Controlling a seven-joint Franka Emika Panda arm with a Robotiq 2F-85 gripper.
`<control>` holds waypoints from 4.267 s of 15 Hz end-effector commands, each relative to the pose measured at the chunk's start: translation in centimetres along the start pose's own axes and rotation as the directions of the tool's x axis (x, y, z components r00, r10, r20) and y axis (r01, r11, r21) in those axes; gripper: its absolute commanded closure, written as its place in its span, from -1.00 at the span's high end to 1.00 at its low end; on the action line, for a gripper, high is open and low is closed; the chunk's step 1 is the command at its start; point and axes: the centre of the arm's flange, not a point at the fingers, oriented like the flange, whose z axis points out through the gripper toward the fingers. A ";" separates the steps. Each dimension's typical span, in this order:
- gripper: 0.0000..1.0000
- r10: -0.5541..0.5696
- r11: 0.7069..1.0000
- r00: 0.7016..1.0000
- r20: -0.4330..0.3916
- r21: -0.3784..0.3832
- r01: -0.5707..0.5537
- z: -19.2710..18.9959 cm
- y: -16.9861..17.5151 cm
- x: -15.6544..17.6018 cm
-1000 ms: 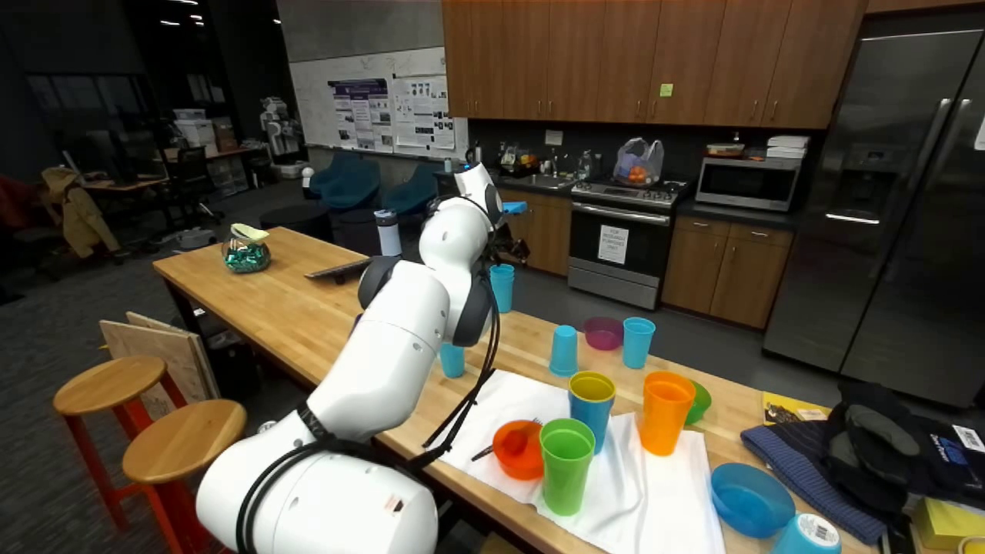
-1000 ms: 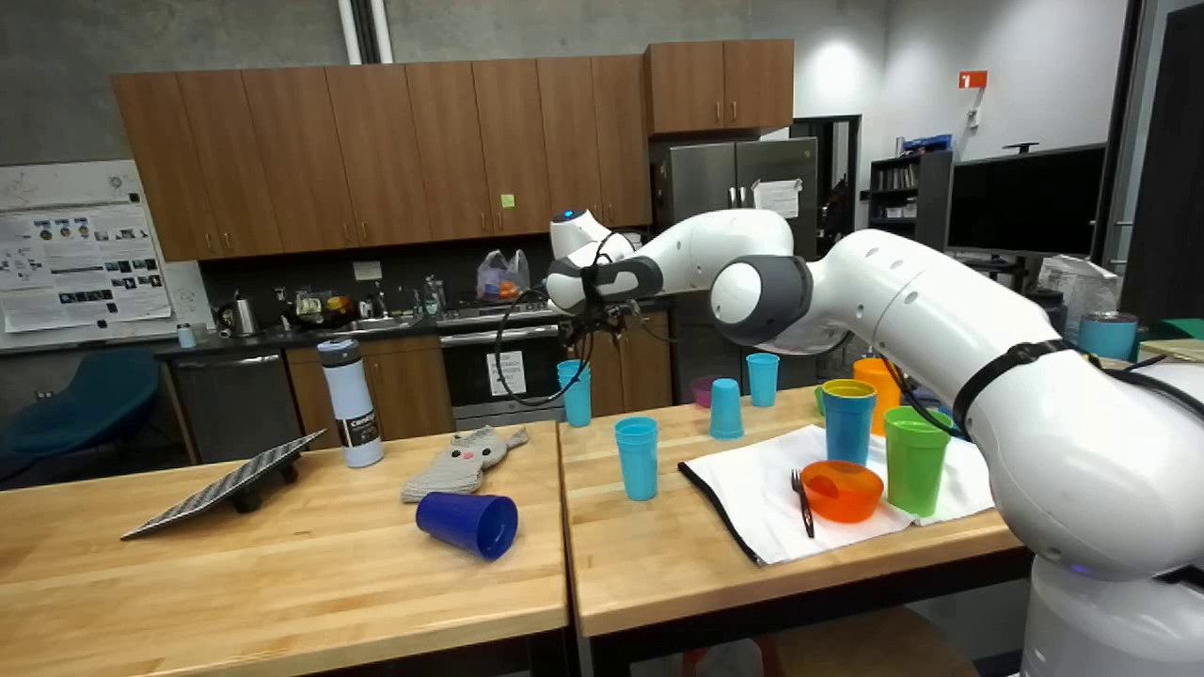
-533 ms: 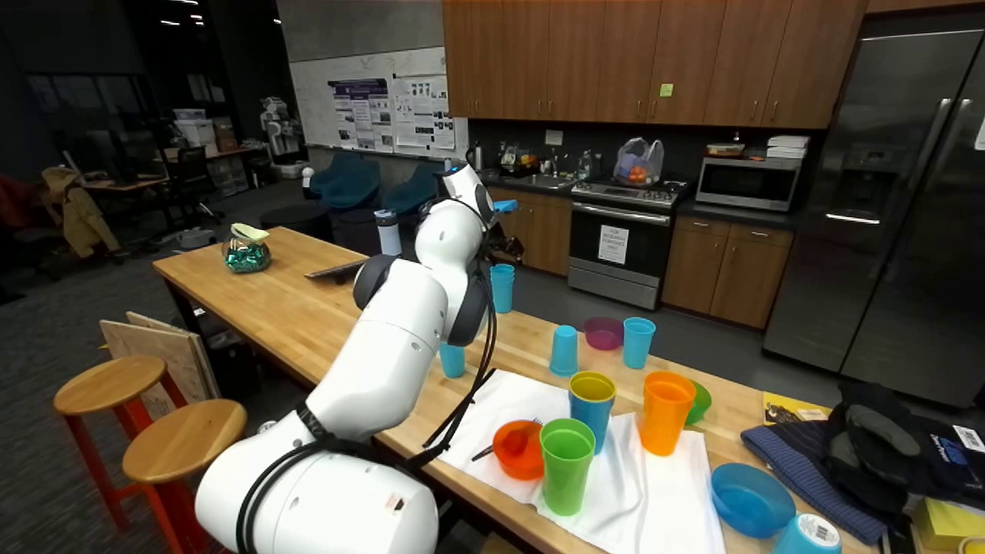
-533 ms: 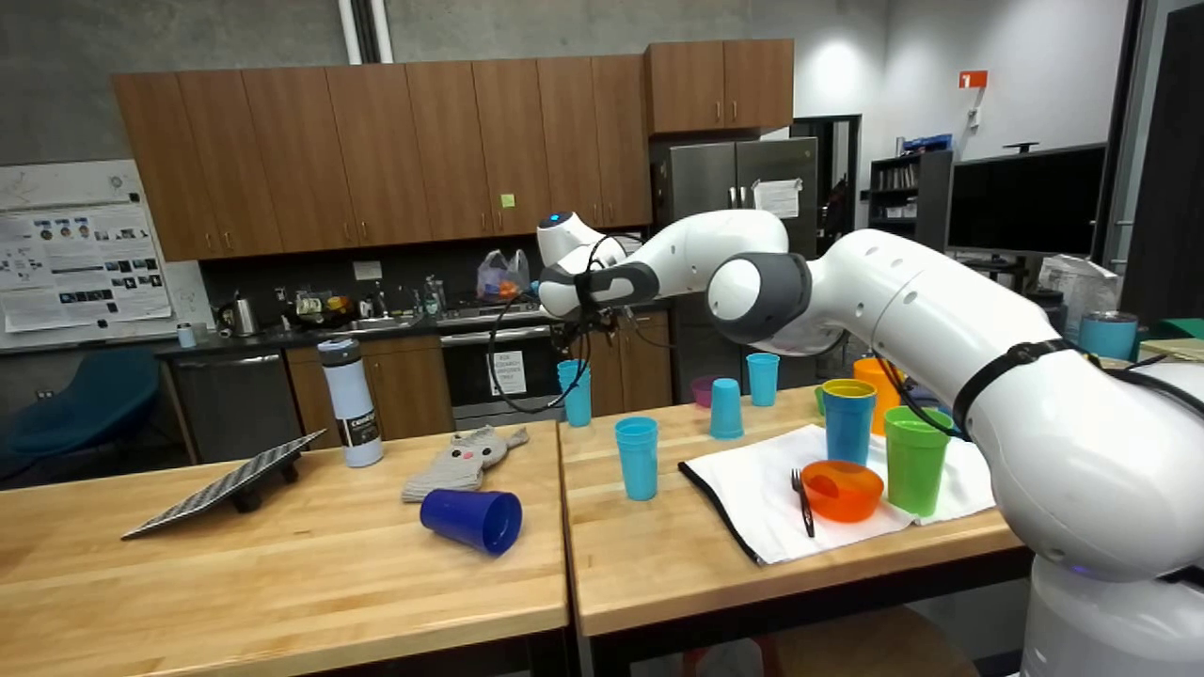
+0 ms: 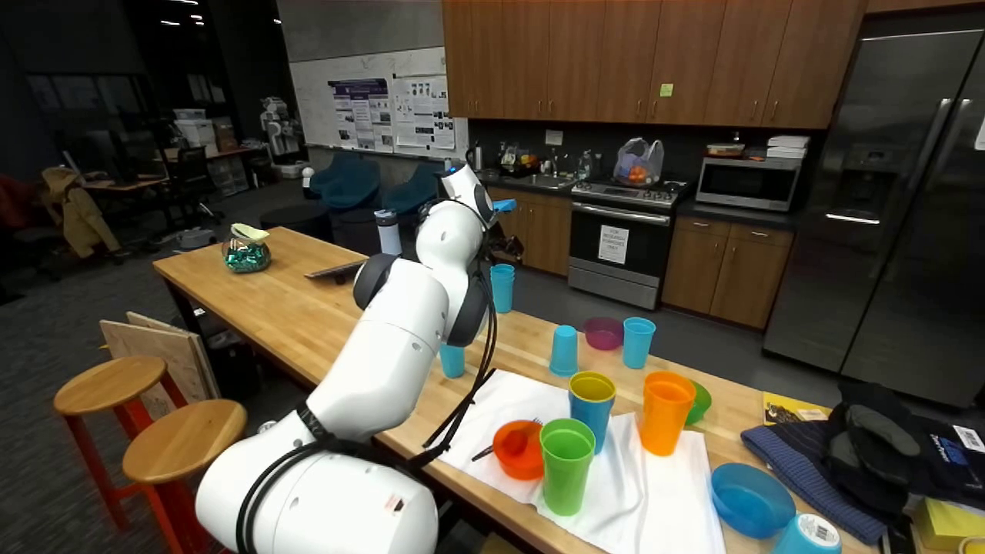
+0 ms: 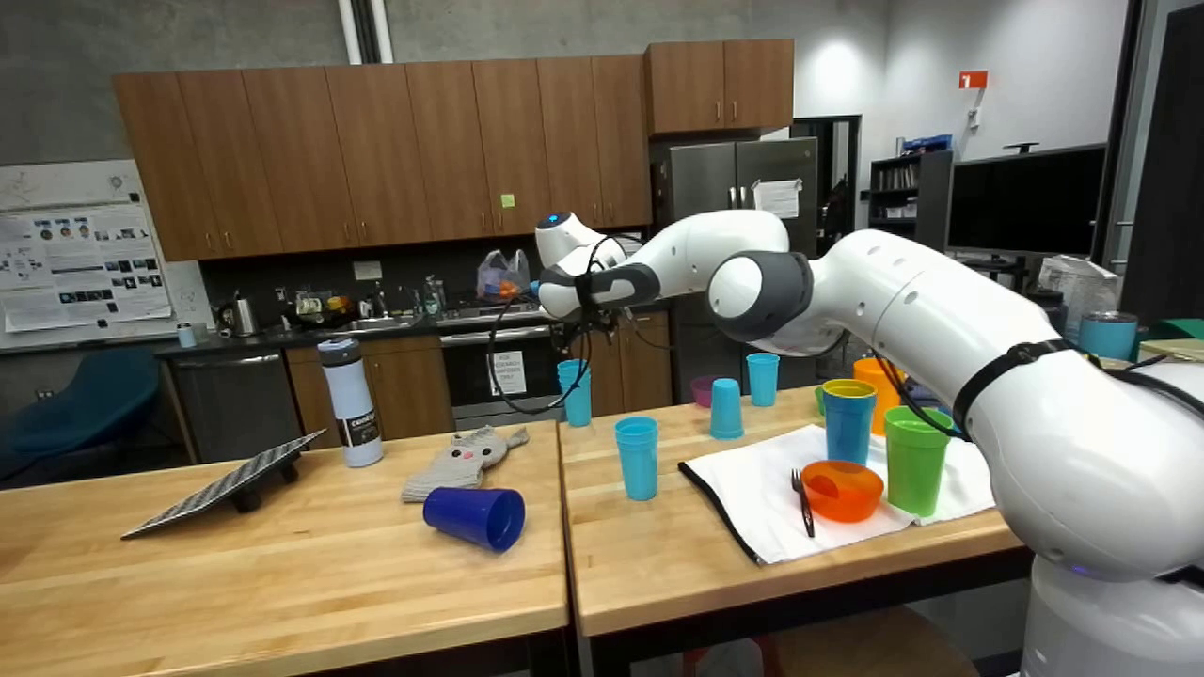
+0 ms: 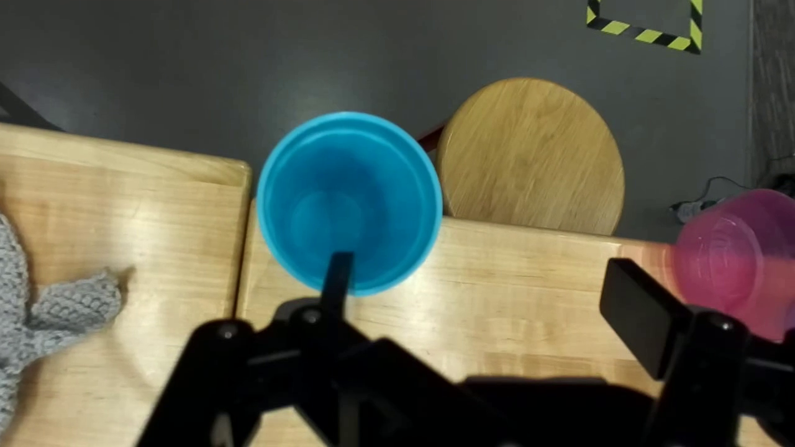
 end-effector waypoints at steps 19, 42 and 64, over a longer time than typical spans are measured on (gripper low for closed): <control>1.00 -0.007 1.000 1.000 -0.007 -0.007 0.007 2.5 0.1 -4.2; 1.00 -0.005 1.000 1.000 -0.007 -0.015 0.005 3.8 0.1 -5.2; -1.00 0.013 0.995 0.998 -0.057 -0.098 -0.018 4.6 0.2 -4.5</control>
